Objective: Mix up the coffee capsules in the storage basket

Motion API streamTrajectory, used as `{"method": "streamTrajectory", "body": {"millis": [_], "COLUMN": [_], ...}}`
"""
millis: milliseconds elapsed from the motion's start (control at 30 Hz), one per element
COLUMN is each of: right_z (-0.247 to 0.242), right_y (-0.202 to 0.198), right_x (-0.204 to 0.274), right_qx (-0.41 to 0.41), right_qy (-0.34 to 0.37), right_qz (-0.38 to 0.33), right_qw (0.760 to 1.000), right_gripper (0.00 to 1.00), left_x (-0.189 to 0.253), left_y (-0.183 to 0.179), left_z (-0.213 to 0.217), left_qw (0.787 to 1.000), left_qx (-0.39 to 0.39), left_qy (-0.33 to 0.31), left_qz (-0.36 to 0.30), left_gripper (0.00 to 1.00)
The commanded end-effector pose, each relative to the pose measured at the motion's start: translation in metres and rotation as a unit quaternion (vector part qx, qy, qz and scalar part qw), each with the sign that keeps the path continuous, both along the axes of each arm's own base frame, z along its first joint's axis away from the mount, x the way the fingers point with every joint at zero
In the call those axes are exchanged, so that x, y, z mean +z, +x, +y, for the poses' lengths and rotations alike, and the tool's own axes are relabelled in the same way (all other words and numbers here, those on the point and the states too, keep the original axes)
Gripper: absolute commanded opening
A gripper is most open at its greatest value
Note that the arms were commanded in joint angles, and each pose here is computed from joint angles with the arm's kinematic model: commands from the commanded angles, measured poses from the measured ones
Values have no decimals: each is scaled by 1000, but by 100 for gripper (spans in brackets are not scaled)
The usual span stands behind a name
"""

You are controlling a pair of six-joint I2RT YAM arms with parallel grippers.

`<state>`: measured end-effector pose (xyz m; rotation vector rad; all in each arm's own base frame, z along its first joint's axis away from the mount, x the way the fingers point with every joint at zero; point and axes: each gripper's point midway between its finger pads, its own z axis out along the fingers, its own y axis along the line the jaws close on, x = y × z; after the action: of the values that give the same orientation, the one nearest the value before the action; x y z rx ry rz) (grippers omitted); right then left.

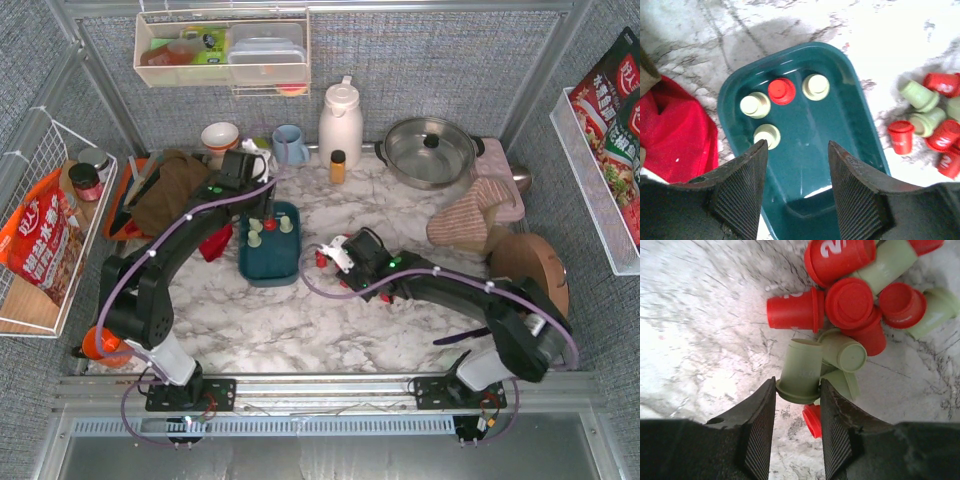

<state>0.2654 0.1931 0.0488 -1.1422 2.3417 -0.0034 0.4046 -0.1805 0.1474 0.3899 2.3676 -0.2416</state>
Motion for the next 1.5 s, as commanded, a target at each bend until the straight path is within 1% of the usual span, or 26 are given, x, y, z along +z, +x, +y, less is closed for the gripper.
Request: {"method": "streamTrajectory", "body": {"millis": [0, 67, 133, 267, 333, 500, 633, 800, 900, 1100, 1367, 1467], "right_z": [27, 36, 47, 63, 65, 66, 63, 59, 59, 58, 51, 50], "right_y": [9, 11, 10, 8, 8, 6, 6, 13, 19, 24, 23, 22], "right_x": [38, 57, 77, 116, 128, 140, 144, 147, 149, 158, 168, 169], "right_qx": [40, 58, 85, 136, 147, 162, 167, 156, 148, 143, 137, 137], "right_qy": [98, 143, 195, 281, 297, 311, 310, 301, 298, 298, 295, 296], "right_qz": [-72, -115, -162, -257, -286, -319, -342, -356, -364, -378, -398, -401], "right_qw": [992, 981, 964, 915, 899, 881, 871, 871, 870, 865, 858, 856], "right_gripper": [29, 28, 28, 28, 28, 29, 29, 29, 29, 28, 29, 28], "left_x": [17, 21, 24, 27, 34, 59, 68, 74, 75, 72, 66, 65], "left_y": [-4, -11, -21, -49, -58, -77, -99, -120, -129, -137, -139, -140], "left_z": [-24, -38, -59, -103, -116, -137, -153, -166, -170, -174, -178, -179], "left_qw": [997, 995, 989, 971, 963, 935, 909, 885, 875, 868, 867, 866], "left_qx": [-58, -86, -128, -208, -226, -266, -319, -366, -385, -402, -406, -406], "left_qy": [-33, -46, -67, -108, -134, -215, -254, -278, -287, -288, -290, -291], "left_qz": [-28, -33, -39, -52, -63, -91, -84, -74, -62, -40, -12, -9], "left_gripper": [60, 60, 61, 62, 62, 63, 63, 63, 64, 61, 57, 54]}}
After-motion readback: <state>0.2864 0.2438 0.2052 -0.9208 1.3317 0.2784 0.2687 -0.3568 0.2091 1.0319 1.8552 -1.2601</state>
